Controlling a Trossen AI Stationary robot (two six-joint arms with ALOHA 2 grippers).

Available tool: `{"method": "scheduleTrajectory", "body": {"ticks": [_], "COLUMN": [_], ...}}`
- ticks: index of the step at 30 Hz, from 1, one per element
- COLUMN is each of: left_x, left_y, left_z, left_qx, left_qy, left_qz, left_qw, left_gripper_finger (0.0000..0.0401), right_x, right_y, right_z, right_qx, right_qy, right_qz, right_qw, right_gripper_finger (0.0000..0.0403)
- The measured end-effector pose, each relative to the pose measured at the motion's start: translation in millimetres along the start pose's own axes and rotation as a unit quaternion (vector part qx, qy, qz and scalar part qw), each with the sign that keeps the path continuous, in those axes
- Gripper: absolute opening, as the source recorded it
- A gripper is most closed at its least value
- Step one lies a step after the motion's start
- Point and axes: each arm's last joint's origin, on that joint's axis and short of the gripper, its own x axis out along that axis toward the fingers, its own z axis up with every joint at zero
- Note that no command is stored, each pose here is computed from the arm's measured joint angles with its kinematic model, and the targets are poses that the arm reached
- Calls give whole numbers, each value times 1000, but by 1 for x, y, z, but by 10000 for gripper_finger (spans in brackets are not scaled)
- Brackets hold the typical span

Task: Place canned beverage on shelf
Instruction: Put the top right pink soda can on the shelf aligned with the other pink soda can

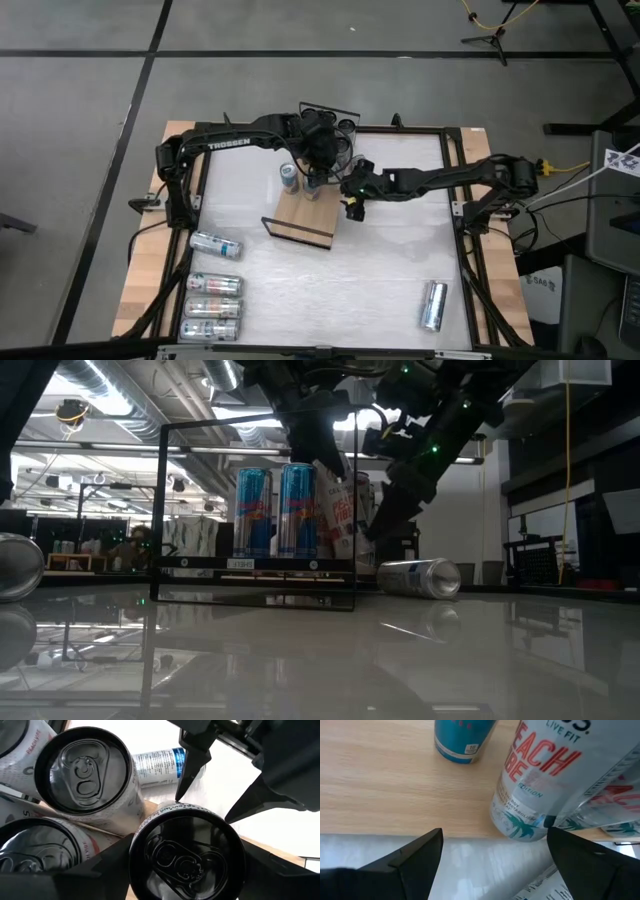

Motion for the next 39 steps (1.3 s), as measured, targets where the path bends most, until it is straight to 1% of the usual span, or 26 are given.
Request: {"method": "scheduleTrajectory", "body": {"ticks": [6,39], "left_x": [0,0], "left_y": [0,0], "left_z": [1,1], "left_qx": [0,0], "left_qy": [-4,-7], "left_qz": [0,0], "left_qw": [1000,1000], "left_gripper_finger": [271,273], "right_x": [0,0], "right_y": [0,0], "right_z": [0,2], "right_qx": [1,2], "right_qy": [-2,-8], "right_qz": [4,3], "right_qw": [1000,1000], "right_gripper_finger": [351,351]}}
